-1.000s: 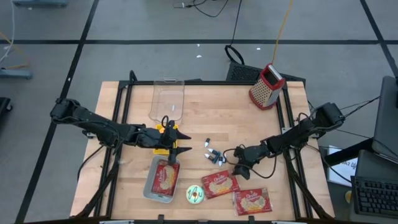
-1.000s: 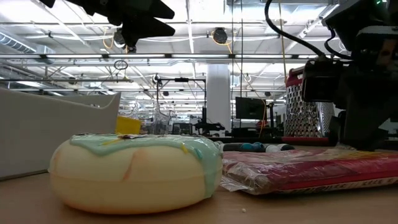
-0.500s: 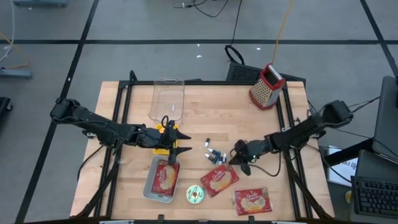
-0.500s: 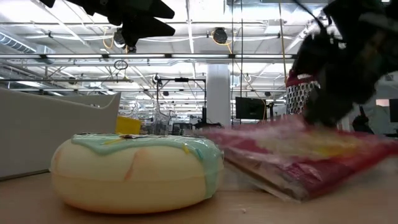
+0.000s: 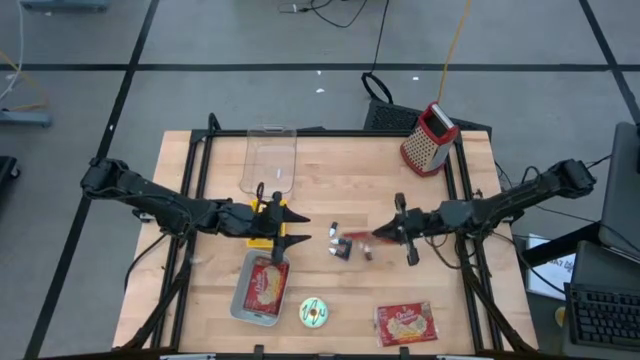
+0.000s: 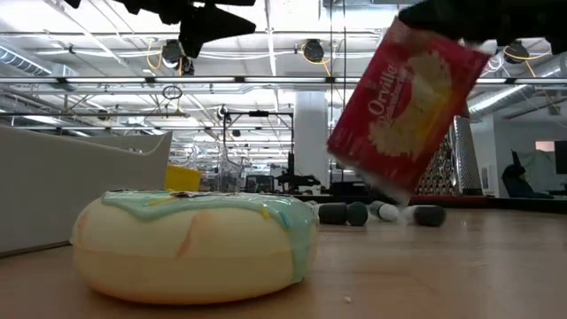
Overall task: Pick & Place Food Item
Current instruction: Put the left red popcorn bag into the white bin
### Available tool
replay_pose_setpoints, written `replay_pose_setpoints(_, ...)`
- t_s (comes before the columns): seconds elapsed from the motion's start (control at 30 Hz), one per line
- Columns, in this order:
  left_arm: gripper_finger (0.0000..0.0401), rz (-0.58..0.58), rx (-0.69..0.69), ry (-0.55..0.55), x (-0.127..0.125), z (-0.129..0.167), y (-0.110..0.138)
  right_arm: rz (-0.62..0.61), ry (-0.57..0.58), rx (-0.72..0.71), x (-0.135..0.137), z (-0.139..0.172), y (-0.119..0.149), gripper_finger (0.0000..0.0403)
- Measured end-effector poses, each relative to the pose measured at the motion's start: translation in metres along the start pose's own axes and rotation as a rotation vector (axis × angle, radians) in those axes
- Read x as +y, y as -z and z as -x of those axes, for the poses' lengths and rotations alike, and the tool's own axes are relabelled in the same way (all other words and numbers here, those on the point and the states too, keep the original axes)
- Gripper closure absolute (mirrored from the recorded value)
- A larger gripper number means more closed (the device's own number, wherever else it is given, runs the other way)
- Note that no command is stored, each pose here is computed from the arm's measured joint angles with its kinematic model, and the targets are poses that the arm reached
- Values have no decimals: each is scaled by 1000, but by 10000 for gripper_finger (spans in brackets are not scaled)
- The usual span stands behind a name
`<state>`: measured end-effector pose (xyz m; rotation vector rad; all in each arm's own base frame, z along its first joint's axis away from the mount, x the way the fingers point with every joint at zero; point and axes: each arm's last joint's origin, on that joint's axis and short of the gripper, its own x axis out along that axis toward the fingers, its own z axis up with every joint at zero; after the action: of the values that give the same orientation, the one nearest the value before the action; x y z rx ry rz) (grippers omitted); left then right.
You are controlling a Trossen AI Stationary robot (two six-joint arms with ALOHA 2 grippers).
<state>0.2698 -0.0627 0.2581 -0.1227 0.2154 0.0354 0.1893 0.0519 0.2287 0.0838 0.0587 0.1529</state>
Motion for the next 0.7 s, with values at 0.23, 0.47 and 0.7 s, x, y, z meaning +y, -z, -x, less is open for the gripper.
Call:
replay_pose_setpoints(0.23,187,41,-82,-6,4,-4,-7,151,-3,-182,1,5,-19,403)
replay_pose_setpoints(0.47,187,101,-116,-24,14,-25,-2,167,-22,-202,2,5,-21,403)
replay_pose_setpoints(0.7,187,106,-53,99,15,-63,-3,159,-55,-175,3,0,-17,403)
